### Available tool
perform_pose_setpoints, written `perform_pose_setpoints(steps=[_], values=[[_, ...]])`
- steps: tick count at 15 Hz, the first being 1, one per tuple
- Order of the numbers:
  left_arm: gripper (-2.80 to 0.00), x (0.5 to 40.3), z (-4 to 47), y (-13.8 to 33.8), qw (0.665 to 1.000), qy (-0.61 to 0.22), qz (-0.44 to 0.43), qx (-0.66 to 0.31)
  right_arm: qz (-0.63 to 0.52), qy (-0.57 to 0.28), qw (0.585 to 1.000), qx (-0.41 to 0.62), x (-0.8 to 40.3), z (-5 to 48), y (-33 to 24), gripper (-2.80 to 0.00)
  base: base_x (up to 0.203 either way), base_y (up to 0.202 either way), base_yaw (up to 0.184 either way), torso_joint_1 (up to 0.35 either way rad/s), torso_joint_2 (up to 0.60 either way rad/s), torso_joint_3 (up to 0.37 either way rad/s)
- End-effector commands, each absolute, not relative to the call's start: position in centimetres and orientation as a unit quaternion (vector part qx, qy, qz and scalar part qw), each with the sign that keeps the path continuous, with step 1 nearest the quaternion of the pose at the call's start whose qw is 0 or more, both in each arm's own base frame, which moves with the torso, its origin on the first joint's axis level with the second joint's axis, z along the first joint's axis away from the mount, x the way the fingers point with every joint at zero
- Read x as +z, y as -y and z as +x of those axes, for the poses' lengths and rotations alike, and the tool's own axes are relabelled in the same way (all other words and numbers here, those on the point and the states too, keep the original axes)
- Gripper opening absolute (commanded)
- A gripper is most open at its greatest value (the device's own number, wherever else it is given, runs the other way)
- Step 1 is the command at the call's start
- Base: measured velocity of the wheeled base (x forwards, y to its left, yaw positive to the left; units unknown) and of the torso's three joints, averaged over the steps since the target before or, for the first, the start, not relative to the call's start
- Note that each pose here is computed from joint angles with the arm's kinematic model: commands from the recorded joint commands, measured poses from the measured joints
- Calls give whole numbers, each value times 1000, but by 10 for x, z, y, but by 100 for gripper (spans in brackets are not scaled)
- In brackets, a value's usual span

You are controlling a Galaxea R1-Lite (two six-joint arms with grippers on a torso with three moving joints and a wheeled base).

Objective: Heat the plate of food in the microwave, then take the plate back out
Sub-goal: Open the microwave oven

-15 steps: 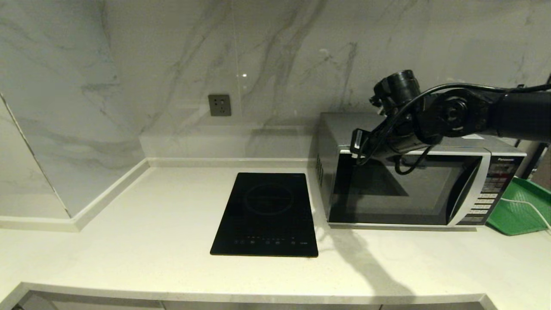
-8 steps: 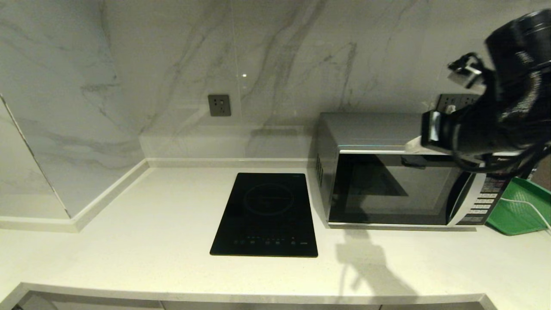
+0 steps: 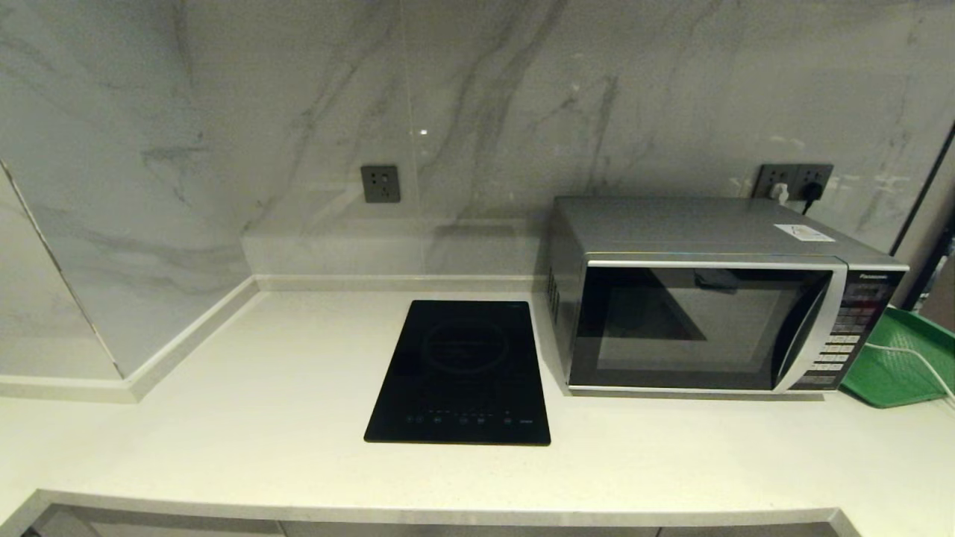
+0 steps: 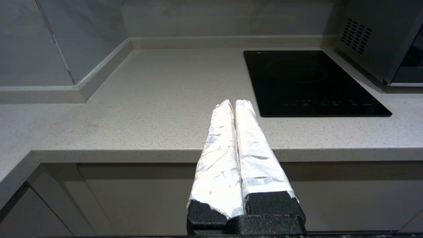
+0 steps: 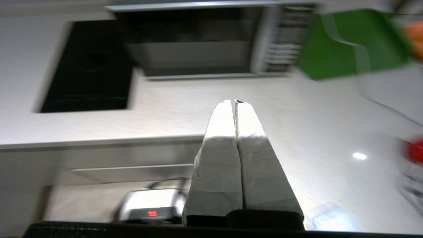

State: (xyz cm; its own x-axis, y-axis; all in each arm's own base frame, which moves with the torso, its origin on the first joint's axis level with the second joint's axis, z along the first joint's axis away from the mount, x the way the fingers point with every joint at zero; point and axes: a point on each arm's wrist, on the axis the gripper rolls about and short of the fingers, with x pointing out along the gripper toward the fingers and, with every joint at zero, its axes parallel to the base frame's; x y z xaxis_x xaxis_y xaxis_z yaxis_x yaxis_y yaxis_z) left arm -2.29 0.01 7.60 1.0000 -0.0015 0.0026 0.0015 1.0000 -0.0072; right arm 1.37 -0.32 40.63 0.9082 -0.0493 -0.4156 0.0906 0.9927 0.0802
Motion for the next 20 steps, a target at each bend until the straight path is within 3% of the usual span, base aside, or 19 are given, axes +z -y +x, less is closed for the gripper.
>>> perform_pose_setpoints(steps=[1, 8, 12, 15, 20], values=[[-280, 76, -23, 0, 1000, 2, -3, 0, 16, -175, 979, -101, 395, -55, 15, -280, 0, 0, 0, 0, 0, 0], [-280, 76, -23, 0, 1000, 2, -3, 0, 57, -202, 975, -72, 338, -107, 10, -280, 0, 0, 0, 0, 0, 0], [-280, 76, -23, 0, 1000, 2, -3, 0, 68, -165, 979, -95, 264, -156, 2, -280, 0, 0, 0, 0, 0, 0], [-280, 76, -23, 0, 1000, 2, -3, 0, 105, -152, 975, -120, 237, -159, -7, -280, 0, 0, 0, 0, 0, 0], [-280, 76, -23, 0, 1000, 2, -4, -1, 35, -90, 993, -75, 186, -162, 4, -280, 0, 0, 0, 0, 0, 0]])
